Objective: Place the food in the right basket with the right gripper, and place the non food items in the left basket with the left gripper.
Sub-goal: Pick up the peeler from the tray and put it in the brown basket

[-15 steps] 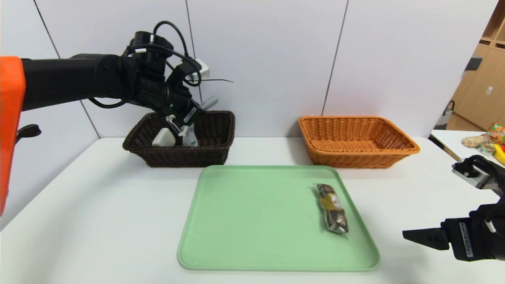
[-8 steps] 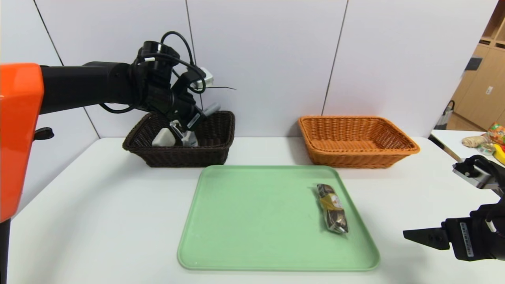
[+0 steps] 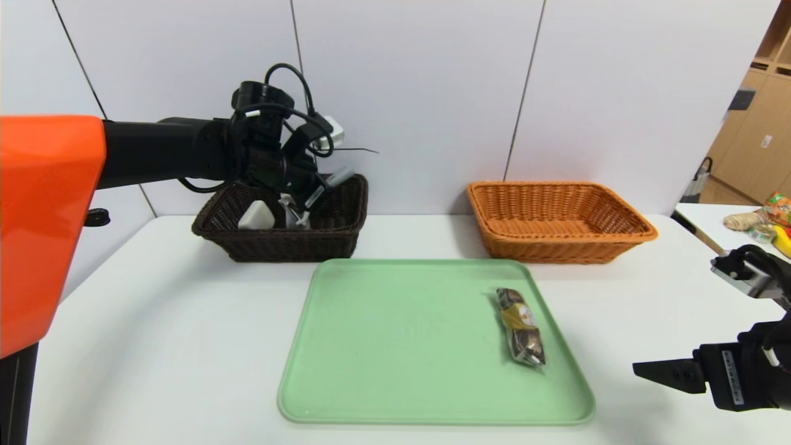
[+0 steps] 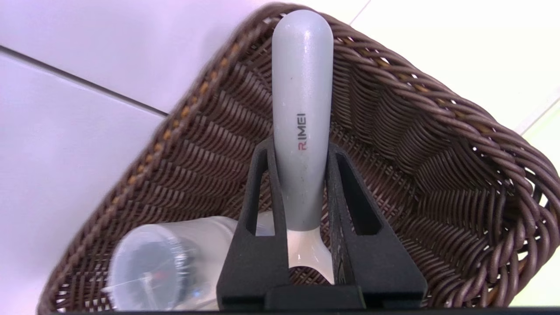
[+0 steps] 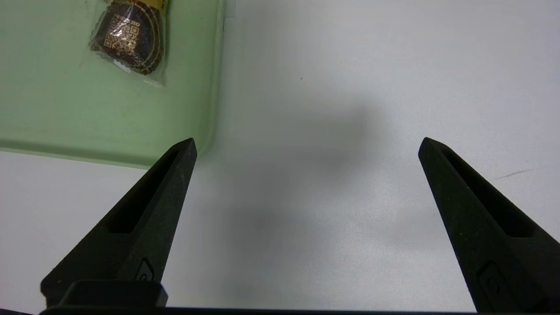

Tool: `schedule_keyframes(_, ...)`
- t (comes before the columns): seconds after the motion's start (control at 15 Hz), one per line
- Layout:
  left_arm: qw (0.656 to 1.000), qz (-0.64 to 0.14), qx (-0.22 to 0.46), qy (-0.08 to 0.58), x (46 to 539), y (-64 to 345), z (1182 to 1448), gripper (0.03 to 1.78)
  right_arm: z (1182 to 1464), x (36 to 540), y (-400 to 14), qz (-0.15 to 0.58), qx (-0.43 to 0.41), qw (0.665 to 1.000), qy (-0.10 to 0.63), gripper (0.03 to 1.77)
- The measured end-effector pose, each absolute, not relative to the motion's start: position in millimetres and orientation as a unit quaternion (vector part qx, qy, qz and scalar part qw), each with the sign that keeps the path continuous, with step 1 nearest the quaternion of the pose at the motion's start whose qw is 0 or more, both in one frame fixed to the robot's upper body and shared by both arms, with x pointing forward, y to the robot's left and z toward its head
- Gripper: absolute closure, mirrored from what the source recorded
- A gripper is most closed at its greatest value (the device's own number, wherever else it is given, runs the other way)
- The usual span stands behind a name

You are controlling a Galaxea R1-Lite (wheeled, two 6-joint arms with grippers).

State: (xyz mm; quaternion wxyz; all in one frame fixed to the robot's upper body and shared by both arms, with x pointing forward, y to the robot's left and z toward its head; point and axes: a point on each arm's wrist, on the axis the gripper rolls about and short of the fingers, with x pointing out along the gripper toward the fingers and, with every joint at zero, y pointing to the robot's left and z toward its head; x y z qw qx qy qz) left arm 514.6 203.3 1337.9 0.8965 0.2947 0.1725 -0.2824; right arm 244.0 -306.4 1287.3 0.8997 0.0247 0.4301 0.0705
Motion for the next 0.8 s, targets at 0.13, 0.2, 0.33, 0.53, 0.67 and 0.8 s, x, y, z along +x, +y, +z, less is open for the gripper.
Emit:
schedule_keyframes(0.13,0.896,-0.282,0.295,0.174,515.2,203.6,1336.4,1.51,1287.4,243.7,-306.6,0.07,0.025,0.9,0.43,0.04)
schedule_keyframes(0.2,0.896,-0.282,0.295,0.174,515.5,203.5,1336.0,1.35,1287.4,243.7,-306.7,0.07,0.025,0.9,0.429,0.04)
schedule_keyframes(0.33,0.896,-0.282,0.296,0.175,516.3,202.7,1335.1,1.07,1287.7,243.5,-306.7,0.07,0.025,0.9,0.429,0.04)
schedule_keyframes(0.53,0.897,-0.28,0.293,0.176,516.9,203.1,1334.9,0.76,1288.0,243.0,-306.8,0.07,0.025,0.901,0.428,0.04)
schedule_keyframes(0.67,0.9,-0.278,0.289,0.17,514.0,203.8,1341.3,0.6,1288.5,242.7,-307.0,0.07,0.026,0.902,0.426,0.04)
schedule_keyframes(0.8,0.909,-0.275,0.27,0.158,506.2,201.1,1355.3,0.49,1288.7,242.6,-307.1,0.07,0.026,0.902,0.426,0.04)
